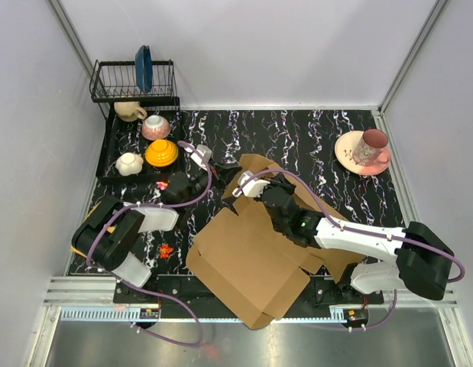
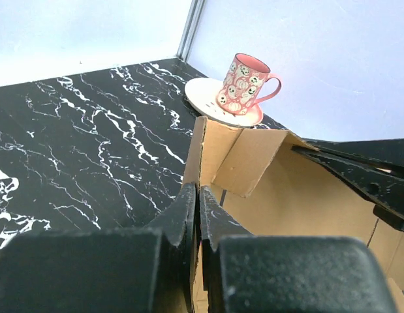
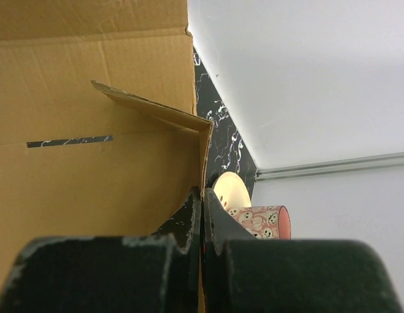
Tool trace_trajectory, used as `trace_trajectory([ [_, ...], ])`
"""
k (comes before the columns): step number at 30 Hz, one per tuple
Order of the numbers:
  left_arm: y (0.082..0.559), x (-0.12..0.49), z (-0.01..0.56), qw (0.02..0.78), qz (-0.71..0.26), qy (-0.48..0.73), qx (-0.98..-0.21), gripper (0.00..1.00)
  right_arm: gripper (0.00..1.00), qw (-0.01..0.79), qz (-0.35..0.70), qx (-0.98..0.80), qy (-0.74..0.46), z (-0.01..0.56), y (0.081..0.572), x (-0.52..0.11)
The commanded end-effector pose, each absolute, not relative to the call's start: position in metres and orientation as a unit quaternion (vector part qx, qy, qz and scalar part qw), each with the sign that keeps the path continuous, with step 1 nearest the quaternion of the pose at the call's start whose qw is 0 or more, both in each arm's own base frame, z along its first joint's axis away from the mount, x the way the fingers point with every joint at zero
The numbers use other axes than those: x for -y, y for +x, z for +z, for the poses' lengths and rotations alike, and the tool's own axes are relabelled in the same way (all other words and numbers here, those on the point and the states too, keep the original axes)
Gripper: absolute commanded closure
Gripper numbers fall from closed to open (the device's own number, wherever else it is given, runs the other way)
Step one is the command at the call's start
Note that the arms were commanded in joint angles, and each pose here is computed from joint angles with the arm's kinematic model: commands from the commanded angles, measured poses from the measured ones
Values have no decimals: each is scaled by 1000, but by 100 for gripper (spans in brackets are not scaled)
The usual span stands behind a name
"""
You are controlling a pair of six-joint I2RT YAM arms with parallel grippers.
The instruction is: Fold the paper box
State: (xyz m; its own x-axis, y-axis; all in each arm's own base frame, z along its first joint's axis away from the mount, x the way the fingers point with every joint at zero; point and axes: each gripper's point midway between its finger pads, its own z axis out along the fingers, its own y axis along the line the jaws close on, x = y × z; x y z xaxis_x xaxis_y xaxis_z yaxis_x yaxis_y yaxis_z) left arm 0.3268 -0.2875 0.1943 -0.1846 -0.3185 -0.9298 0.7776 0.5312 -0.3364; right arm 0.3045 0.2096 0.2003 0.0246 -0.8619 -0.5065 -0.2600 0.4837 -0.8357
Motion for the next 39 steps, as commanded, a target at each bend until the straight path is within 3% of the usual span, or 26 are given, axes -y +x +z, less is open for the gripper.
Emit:
trace_trajectory([
  [1,308,302,267,669,-476,225,-525,97,100,575,-237,-651,-434,199,304,-221],
  [17,260,304,201,675,-462,163,-552,98,100,578,-234,-649,-437,203,299,-221],
  [25,252,321,195,667,-464,156,-561,98,100,570,-231,-655,-438,192,293,-223],
  [39,266,306,172,687,-396,95,-602,87,97,567,-230,-664,-430,199,283,-221],
])
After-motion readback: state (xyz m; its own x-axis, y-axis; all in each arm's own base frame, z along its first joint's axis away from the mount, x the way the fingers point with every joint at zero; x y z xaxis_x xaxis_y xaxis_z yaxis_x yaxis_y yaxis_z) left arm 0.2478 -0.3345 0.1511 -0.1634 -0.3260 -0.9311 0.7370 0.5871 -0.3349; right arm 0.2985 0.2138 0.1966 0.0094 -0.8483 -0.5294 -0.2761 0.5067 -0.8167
